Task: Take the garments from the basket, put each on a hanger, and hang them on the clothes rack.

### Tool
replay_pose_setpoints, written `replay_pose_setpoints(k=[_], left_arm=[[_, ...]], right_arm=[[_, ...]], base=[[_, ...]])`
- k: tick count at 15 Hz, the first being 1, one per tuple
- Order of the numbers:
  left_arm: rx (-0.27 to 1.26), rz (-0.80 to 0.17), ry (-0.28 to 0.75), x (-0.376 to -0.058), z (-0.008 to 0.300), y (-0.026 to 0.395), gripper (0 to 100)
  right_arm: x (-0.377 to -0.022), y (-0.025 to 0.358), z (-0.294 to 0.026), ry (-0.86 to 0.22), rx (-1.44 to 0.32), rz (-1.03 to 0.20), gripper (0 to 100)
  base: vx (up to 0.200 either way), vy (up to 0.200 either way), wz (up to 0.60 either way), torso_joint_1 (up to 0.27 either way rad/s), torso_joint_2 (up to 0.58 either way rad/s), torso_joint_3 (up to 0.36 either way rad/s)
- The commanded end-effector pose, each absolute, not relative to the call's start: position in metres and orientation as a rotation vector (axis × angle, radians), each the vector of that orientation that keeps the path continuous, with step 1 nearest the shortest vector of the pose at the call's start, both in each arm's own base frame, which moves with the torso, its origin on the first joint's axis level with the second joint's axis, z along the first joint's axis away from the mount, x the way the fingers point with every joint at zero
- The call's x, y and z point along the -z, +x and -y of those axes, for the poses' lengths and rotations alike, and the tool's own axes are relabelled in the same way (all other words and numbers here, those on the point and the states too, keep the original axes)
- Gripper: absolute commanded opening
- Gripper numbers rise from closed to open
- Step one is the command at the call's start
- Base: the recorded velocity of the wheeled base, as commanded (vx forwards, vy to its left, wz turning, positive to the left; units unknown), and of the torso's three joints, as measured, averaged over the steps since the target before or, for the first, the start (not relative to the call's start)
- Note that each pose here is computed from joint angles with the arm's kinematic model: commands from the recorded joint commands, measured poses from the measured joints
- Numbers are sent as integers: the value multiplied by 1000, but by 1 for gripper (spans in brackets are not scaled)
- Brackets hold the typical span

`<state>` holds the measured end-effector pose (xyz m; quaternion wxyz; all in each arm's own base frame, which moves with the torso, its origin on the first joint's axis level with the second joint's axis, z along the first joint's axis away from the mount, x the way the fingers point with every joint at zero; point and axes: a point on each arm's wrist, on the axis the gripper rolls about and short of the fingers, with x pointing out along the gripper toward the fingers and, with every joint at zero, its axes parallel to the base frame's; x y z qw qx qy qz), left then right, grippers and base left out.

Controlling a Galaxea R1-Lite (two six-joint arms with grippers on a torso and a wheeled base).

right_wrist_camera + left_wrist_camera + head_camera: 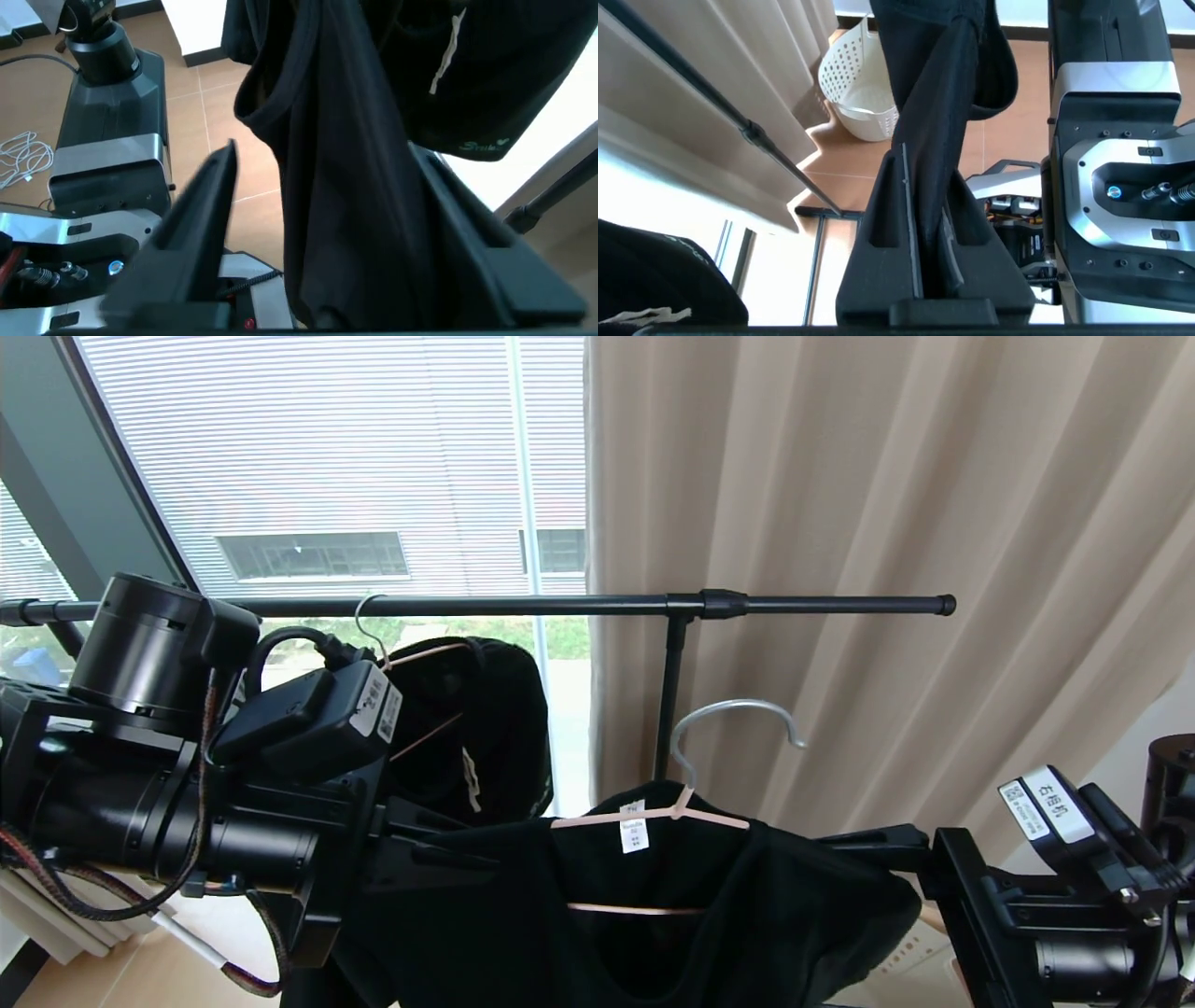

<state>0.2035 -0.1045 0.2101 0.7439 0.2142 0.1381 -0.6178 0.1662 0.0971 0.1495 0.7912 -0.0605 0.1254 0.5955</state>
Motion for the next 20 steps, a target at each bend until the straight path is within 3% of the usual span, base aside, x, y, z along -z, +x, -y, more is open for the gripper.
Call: replay_pose_setpoints(k=[1, 8, 14, 20], left_arm=[[1339, -295, 468, -212, 100, 199, 0], [1215, -282, 431, -216, 65, 175, 0], [1150, -309, 291, -230, 56, 152, 0], [1119, -328, 234, -233, 53, 147, 0]], right_arm=[[-150, 166, -97, -130, -1280, -267, 100], [-150, 171, -94, -131, -1256, -240, 100], [-149, 174, -93, -127, -1244, -250, 100], [-145, 184, -87, -117, -1201, -259, 100]], base=[[0, 0, 0, 0, 0, 0], [0, 0, 0, 0, 0, 0], [0, 0, 0, 0, 0, 0], [0, 0, 0, 0, 0, 0]])
